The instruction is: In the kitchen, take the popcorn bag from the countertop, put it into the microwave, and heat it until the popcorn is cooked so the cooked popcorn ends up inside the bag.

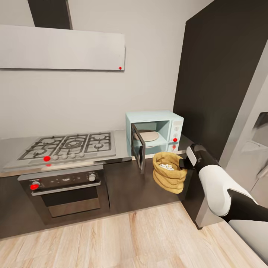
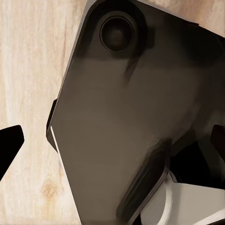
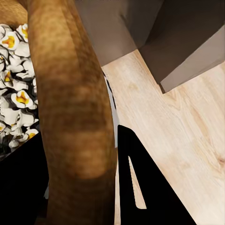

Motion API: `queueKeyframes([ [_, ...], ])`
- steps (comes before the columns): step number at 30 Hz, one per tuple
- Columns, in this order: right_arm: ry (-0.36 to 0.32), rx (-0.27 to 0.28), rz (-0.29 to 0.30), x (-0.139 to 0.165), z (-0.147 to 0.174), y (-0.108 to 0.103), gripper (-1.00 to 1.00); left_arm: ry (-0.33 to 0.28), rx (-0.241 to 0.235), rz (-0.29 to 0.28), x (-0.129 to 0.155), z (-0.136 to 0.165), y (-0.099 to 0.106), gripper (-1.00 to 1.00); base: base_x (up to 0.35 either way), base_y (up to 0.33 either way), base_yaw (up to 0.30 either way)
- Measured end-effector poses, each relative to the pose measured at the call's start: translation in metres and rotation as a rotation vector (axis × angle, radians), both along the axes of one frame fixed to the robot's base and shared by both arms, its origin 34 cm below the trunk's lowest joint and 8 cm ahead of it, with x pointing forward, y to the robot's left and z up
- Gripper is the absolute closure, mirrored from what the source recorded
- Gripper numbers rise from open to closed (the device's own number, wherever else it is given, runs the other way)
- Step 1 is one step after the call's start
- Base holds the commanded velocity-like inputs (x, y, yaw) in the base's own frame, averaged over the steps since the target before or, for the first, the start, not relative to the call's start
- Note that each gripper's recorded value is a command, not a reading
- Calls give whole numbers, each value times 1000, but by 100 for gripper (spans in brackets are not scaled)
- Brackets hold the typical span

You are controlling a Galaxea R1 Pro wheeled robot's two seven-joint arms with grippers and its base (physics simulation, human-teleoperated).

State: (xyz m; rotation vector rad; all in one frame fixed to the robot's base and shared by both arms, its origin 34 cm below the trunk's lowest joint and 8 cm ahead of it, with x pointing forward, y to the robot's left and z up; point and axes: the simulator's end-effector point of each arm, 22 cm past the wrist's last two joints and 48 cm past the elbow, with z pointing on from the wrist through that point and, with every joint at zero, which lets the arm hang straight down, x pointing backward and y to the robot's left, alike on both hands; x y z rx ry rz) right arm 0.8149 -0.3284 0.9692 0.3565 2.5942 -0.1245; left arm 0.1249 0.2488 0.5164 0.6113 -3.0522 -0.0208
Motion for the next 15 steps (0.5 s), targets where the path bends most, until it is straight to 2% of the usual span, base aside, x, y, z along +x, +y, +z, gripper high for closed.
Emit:
queueKeyframes([
  [15, -2, -5, -10, 0, 0, -8, 100, 0, -2, -1, 0, 0, -2, -100, 0, 0, 2],
])
